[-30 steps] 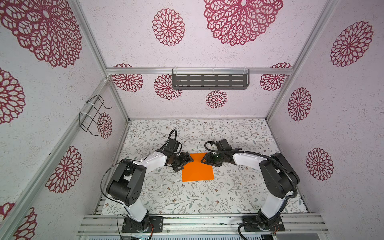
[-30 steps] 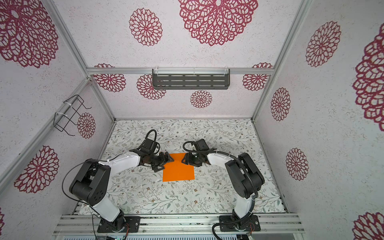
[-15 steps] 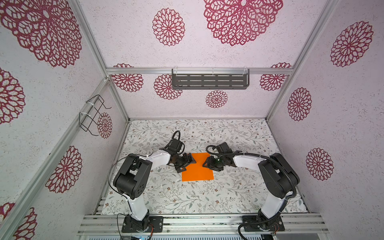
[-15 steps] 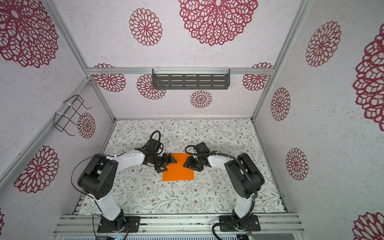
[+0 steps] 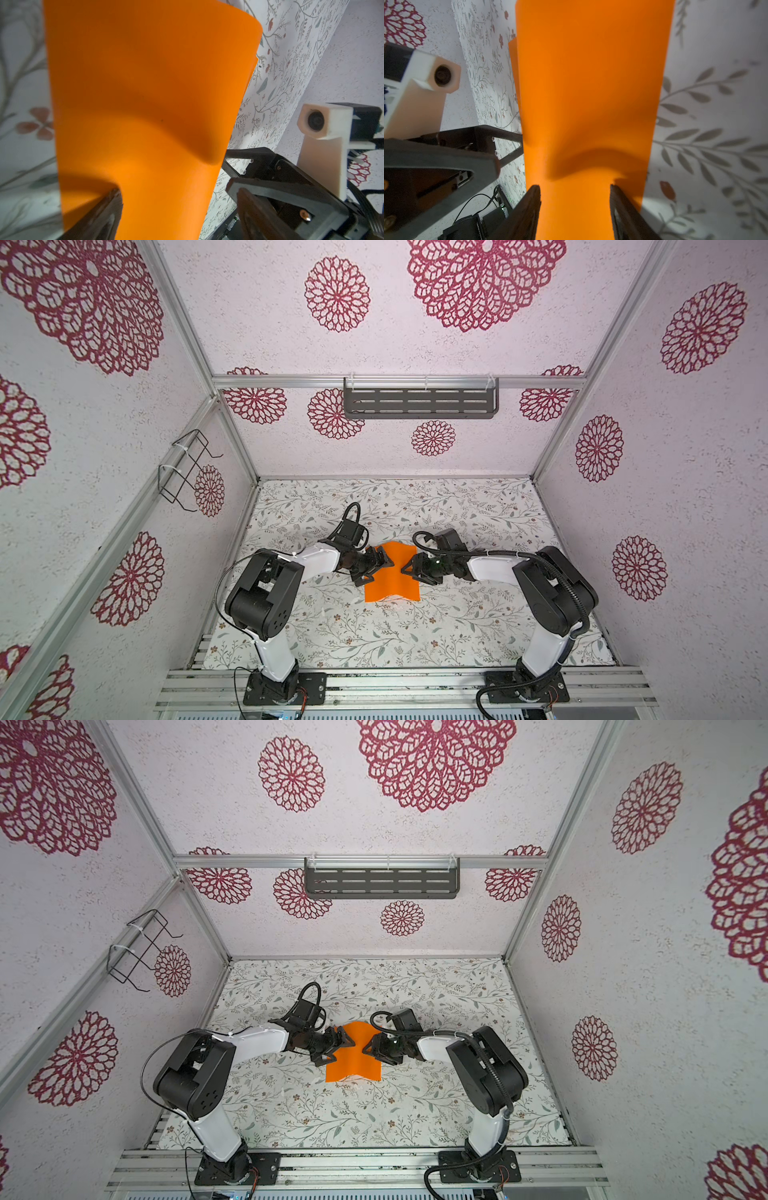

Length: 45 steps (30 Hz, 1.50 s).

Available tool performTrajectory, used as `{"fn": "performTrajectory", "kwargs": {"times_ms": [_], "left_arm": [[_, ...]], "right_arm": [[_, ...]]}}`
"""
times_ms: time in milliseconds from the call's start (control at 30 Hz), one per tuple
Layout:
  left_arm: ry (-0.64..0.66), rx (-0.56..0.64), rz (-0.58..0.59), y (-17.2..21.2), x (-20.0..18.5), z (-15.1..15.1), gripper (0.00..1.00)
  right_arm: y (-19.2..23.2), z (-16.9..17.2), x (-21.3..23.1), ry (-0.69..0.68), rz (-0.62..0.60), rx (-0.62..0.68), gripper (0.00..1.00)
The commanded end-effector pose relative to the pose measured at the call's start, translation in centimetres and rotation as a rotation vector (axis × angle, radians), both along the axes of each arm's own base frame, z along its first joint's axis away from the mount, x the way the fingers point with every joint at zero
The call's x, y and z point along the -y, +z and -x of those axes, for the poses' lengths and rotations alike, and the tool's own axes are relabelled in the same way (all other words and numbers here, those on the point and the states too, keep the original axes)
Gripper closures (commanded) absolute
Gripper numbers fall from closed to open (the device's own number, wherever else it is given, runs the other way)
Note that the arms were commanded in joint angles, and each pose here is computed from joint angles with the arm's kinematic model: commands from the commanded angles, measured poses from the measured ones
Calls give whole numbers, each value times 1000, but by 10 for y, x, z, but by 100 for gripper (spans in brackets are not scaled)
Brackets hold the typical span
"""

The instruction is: Fold a paper plane with a square sheet of paper (pick it up from the middle)

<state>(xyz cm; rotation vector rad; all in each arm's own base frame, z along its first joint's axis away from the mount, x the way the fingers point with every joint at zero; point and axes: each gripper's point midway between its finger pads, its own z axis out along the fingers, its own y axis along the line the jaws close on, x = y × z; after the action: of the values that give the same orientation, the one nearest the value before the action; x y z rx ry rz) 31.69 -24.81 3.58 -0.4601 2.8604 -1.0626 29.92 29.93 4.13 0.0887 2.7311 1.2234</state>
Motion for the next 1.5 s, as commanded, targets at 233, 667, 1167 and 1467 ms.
{"fn": "performTrajectory", "kwargs": {"times_ms": [233,667,1167,1467], "left_arm": [[-1,3,16,-1,2,0,14],[-31,84,29,17,5,-12,56],[-125,363,262,100,15,-25,71],[-177,357,369,115,21,-20,71]], "right_arm": [[-2,-1,-28,54,-63,-16,49],[27,-14,-41,69,-139,103,54],[100,-43,4,-22,-279,328,25],[122,-41,-12,49,-383,304,15]]}}
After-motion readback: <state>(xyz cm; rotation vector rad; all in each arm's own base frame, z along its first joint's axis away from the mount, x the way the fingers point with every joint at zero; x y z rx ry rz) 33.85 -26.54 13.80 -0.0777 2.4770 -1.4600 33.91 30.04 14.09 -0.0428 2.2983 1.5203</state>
